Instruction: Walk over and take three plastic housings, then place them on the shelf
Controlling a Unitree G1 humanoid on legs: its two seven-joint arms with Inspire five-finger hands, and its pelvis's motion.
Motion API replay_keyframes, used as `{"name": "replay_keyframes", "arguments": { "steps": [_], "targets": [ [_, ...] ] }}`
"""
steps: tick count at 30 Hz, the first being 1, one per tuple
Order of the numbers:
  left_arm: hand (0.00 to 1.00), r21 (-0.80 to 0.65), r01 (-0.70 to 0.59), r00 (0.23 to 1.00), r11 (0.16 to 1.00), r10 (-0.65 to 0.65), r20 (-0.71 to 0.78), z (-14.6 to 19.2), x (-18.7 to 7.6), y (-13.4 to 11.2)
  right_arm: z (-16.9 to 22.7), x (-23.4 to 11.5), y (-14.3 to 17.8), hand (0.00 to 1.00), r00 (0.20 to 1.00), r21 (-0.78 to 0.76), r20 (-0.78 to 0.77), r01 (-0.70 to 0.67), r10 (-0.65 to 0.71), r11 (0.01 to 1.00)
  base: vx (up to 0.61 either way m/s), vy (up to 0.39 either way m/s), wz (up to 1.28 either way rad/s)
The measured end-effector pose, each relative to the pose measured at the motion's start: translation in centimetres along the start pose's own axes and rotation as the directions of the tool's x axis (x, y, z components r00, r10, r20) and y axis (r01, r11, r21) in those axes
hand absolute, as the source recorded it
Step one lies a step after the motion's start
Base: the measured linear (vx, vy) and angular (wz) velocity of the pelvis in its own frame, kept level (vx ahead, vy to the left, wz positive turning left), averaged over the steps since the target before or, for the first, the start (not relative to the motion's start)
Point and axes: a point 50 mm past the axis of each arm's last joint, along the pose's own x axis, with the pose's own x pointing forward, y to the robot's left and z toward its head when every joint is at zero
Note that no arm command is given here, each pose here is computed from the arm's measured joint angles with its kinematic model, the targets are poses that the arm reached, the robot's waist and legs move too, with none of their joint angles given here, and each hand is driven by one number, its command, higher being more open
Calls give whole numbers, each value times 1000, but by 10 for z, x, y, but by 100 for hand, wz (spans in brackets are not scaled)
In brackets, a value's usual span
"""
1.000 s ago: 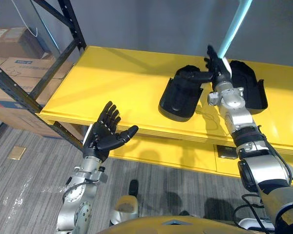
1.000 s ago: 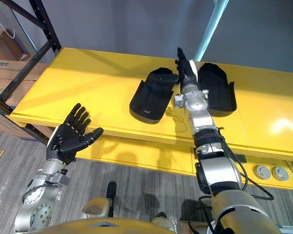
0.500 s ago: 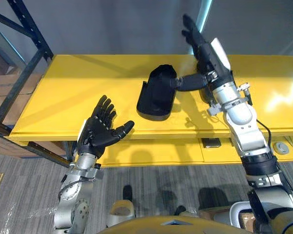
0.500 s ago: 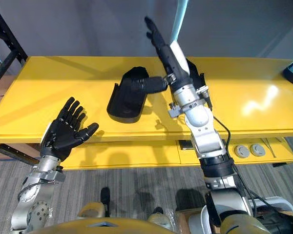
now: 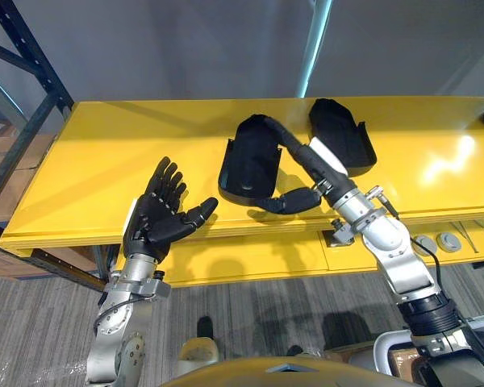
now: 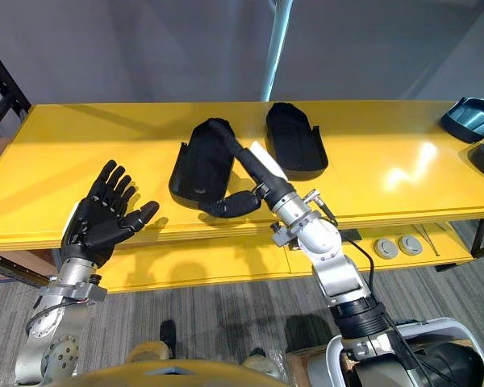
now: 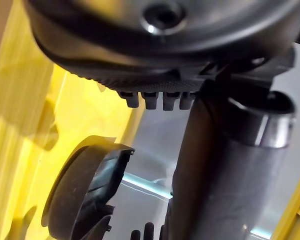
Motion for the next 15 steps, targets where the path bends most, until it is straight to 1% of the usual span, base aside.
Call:
{"name": "replay_keyframes", "arguments": {
  "steps": [2,5,8,10,13,15],
  "targets": [
    [100,0,-5,1000,1000,5,-7,-1,-2,1,1,0,10,100,1000,-27,12,-25,26,999,4,-5,9],
    [100,1,-21,999,1000,21,-29,-5,-7,3,2,-1,23,100,999,-109,7,-52,53,993,38,-9,21],
    [100,4,-37,999,999,37,-34,-5,-8,4,2,1,29,100,999,-174,3,-38,39,984,3,-4,16],
    [100,3,-38,999,999,38,-35,-6,-8,3,2,2,31,100,1000,-252,-4,1,-3,968,-7,3,17],
    [100,3,-44,998,999,44,-37,-6,-9,3,-4,2,32,100,997,-292,-38,48,-61,955,-13,5,4],
    [100,4,-68,997,998,68,-45,-7,-11,5,-13,2,32,100,988,-314,-77,103,-134,944,-10,2,2]
  ]
}}
